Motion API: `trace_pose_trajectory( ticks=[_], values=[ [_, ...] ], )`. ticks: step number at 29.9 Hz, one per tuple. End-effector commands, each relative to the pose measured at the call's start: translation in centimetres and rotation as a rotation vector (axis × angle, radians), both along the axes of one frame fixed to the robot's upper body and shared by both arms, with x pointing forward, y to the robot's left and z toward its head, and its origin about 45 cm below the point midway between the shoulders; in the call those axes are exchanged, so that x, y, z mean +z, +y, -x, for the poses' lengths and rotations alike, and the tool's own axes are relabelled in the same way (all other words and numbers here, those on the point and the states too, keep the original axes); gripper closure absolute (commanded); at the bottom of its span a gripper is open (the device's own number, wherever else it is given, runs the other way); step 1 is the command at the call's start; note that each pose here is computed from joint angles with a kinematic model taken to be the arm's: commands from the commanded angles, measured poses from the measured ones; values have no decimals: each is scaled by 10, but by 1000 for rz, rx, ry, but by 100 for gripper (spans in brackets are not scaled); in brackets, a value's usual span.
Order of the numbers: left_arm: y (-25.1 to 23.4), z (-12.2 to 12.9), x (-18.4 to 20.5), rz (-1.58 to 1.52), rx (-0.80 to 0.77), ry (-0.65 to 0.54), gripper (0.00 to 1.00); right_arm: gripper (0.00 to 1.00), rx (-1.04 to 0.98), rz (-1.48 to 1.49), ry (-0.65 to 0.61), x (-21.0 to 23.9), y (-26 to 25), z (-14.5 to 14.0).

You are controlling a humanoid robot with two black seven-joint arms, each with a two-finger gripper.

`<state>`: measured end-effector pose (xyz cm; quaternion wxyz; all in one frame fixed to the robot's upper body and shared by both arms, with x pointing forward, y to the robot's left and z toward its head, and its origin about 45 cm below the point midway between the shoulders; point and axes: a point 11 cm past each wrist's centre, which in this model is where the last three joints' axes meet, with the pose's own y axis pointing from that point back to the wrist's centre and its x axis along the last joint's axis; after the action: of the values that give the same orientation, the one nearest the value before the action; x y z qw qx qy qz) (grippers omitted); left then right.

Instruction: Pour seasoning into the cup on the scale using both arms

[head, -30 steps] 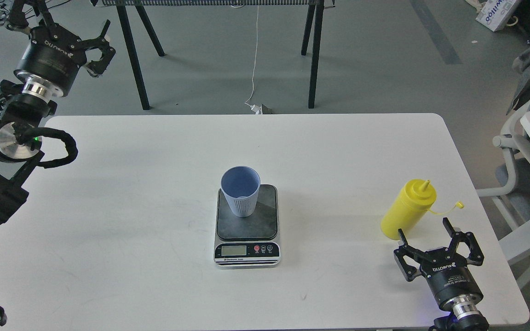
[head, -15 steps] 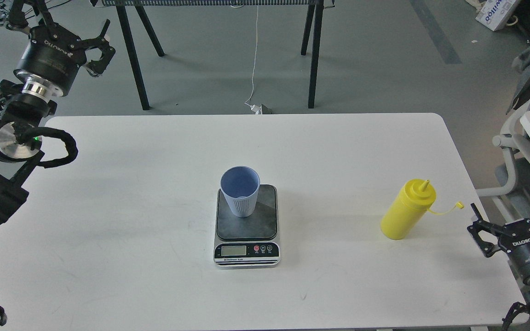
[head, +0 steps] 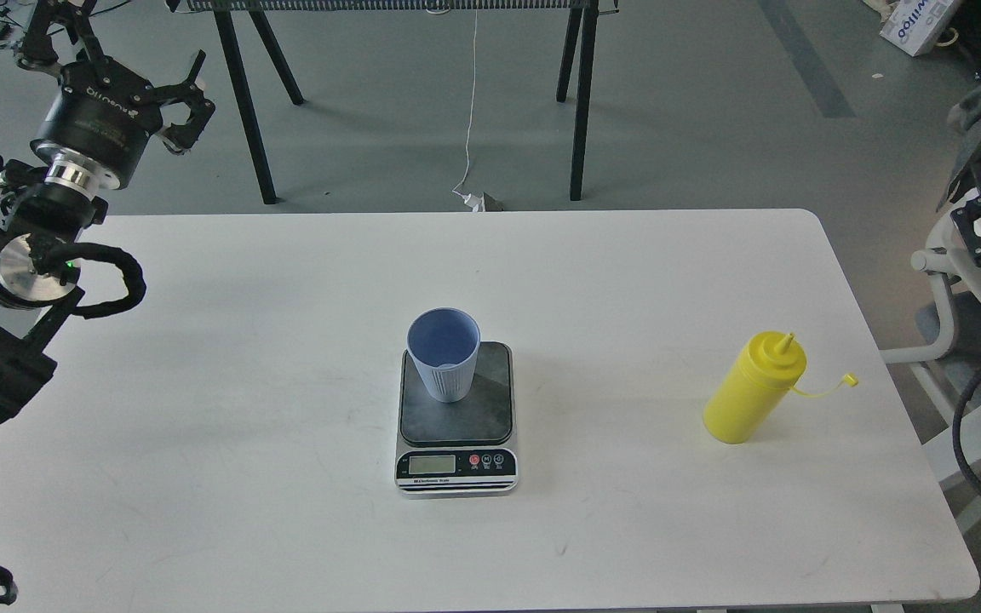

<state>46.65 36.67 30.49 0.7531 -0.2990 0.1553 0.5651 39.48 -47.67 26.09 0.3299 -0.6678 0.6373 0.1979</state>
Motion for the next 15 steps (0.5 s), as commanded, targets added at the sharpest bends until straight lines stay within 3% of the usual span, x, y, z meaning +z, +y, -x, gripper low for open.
trace_pose_trajectory(
  ticks=[1, 5, 9, 15],
  values=[
    [0, 0, -3, 17, -11, 27, 0, 1, 93, 11, -29, 25, 33, -32],
    [2, 0, -3, 34, -3, 29, 0, 1, 103, -33, -66, 39, 56, -61],
    [12, 4, -12, 26, 17, 48, 0, 1, 11, -44, -63, 49, 48, -88],
    [33, 7, 4, 33, 53, 12, 0, 1, 16, -1, -35, 49, 56, -98]
  ],
)
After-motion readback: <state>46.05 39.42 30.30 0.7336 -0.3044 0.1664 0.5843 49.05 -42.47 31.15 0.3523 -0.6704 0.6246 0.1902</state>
